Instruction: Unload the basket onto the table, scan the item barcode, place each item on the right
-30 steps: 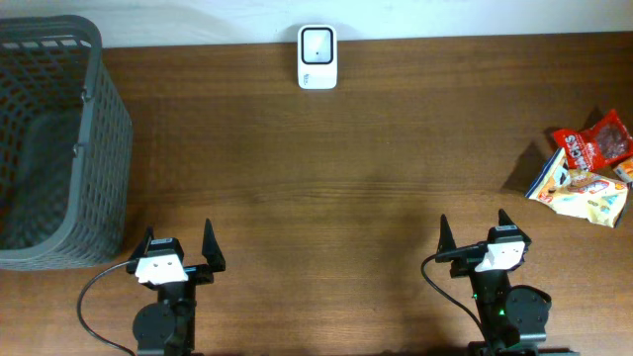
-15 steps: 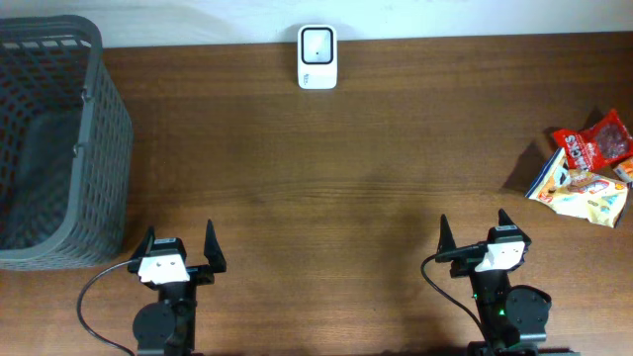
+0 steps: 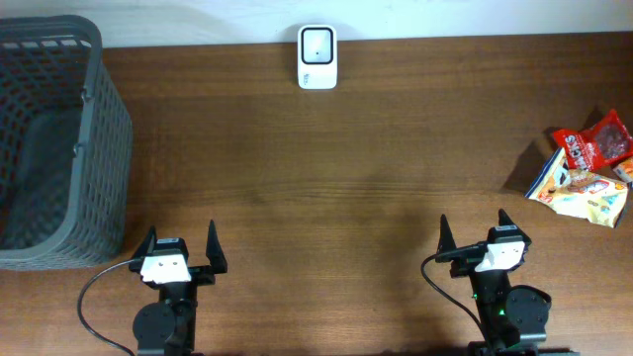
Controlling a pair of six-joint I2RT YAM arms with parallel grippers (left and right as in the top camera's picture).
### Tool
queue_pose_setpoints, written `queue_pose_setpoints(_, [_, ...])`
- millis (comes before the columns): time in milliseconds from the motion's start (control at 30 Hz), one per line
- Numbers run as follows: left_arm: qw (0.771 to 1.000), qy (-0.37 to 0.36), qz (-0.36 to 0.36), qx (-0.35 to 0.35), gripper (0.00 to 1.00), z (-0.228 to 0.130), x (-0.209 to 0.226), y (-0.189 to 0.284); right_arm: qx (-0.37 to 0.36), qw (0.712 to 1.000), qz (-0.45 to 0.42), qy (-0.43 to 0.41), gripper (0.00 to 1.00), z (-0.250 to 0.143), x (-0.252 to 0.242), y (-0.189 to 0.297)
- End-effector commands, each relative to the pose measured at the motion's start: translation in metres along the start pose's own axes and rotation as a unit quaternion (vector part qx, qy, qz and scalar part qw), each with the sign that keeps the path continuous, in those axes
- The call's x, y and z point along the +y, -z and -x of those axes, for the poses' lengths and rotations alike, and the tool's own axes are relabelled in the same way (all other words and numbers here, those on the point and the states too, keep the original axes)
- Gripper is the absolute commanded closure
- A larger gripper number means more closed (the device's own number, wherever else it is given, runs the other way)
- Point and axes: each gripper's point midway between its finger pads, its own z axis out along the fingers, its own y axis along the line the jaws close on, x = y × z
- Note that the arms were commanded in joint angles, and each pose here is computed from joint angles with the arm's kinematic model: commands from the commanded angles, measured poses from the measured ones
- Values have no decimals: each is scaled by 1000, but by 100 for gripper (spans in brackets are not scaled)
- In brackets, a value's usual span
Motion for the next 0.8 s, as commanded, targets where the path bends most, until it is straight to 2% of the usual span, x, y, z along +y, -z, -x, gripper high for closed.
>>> queue_pose_setpoints(0, [1000,-8,-5,-1,1,-1,-1,0,1,1000,-5,2,1,-3,-2,0])
queue_pose_setpoints(767, [1000,-8,-5,-1,1,-1,-1,0,5,999,-33,-25,1,-5,-11,0])
